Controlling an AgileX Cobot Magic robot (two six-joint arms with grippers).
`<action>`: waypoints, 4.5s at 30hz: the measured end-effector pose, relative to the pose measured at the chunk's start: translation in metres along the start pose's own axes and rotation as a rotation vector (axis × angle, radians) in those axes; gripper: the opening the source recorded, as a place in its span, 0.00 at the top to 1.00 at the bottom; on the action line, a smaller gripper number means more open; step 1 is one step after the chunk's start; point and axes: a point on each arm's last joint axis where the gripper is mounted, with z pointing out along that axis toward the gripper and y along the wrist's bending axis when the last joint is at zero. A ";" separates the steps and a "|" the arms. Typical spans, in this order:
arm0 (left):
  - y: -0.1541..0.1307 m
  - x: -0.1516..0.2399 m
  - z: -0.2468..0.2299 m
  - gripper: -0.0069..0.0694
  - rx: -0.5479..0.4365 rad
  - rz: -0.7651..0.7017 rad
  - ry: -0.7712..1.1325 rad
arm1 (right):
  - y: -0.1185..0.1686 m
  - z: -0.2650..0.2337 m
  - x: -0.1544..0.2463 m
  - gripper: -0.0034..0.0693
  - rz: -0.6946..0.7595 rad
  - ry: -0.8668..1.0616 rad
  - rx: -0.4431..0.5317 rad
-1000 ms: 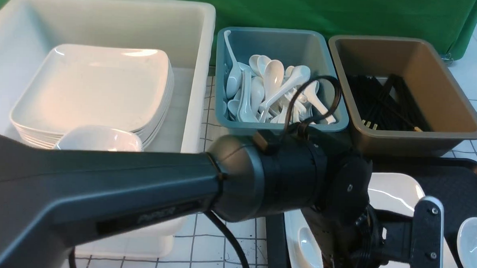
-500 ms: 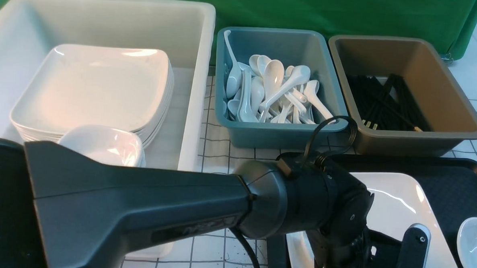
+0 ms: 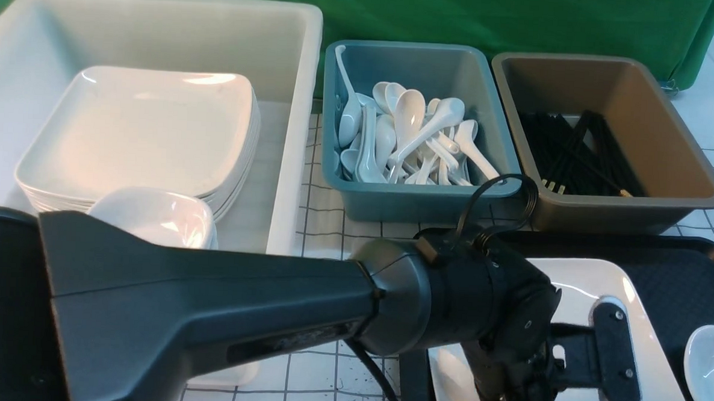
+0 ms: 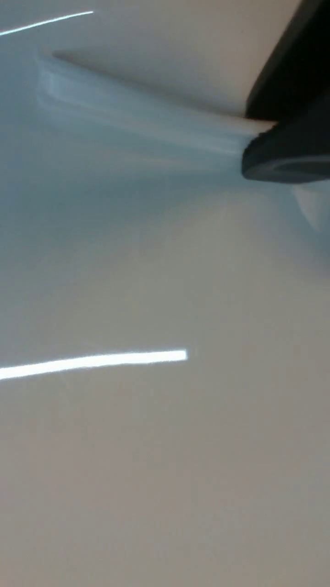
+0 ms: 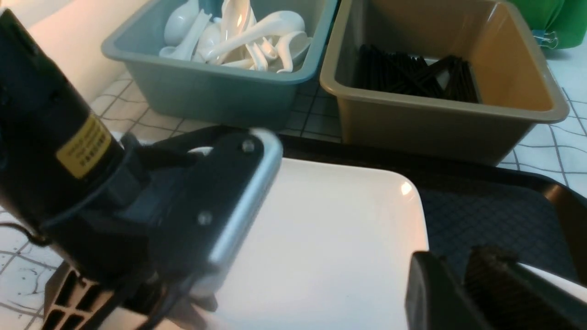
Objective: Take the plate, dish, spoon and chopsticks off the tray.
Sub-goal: Use the left arm to grab a soup spoon from the plate, then use the left arm to put the soup spoon into the small storage box in the middle, then use the left arm to grab a plate from the dinner plate
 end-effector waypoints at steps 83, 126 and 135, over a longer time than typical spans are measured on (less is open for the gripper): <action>0.157 0.098 -0.282 0.91 -0.085 -1.056 -0.412 | 0.001 0.000 0.001 0.63 0.014 0.013 -0.007; 0.097 0.063 -0.047 0.37 -0.080 -0.833 -0.083 | 0.000 0.000 0.000 0.62 0.015 0.002 -0.003; 0.102 0.071 -0.021 0.36 -0.113 -0.802 -0.048 | 0.000 0.000 0.001 0.62 0.015 0.006 -0.004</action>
